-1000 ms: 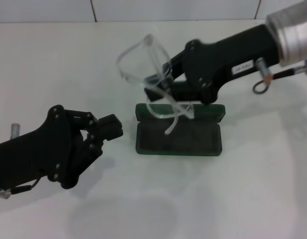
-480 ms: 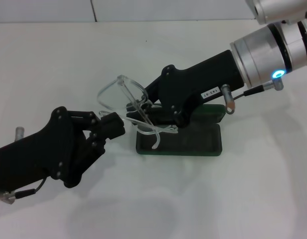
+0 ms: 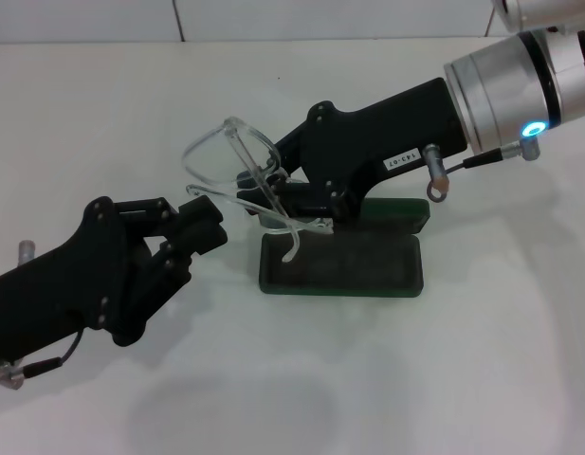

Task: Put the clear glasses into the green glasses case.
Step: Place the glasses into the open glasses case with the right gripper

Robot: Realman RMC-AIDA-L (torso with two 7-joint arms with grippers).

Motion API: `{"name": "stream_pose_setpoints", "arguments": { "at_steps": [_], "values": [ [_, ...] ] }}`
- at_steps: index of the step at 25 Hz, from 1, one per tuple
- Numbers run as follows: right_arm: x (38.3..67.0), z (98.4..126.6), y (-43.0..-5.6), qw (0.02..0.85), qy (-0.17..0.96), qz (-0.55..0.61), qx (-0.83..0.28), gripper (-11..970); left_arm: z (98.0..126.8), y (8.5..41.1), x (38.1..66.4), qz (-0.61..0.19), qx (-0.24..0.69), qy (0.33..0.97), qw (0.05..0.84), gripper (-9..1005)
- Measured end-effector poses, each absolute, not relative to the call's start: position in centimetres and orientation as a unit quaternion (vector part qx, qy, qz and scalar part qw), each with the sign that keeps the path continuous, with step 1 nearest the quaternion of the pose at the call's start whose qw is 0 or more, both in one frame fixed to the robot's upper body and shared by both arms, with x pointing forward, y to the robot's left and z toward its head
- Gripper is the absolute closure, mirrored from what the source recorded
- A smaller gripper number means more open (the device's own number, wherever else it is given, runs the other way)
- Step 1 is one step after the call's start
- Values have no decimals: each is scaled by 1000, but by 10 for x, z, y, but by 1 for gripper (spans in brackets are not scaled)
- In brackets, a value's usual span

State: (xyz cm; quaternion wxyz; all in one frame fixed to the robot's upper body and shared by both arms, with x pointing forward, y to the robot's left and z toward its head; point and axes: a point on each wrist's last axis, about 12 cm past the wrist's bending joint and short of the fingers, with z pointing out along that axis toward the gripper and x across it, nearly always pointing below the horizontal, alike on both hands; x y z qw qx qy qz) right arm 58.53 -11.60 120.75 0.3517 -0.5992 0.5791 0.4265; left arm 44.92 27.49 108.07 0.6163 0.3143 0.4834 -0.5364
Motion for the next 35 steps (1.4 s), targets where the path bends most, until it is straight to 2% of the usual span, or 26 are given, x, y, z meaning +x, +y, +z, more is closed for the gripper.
{"name": "stream_pose_setpoints", "arguments": {
  "at_steps": [8,12,17,21,28,35],
  "values": [
    [589,1210,-120,363,584,422,-590,841,1081,275,451,-537,317,482,616,860],
    [589,1225,-131,345,616,384,-595,841,1081,280,450,-529,314,486,621,859],
    [576,1251,-142,291,680,274,-615,841,1088,309,450,-497,296,501,644,859],
    [568,1263,-133,229,702,239,-630,841,1097,330,452,-481,283,510,655,860],
    [583,1243,-95,115,732,161,-652,841,1100,333,452,-475,287,508,659,860],
    [595,1223,-81,99,738,107,-659,841,1098,330,453,-477,284,511,656,860]
  ]
}}
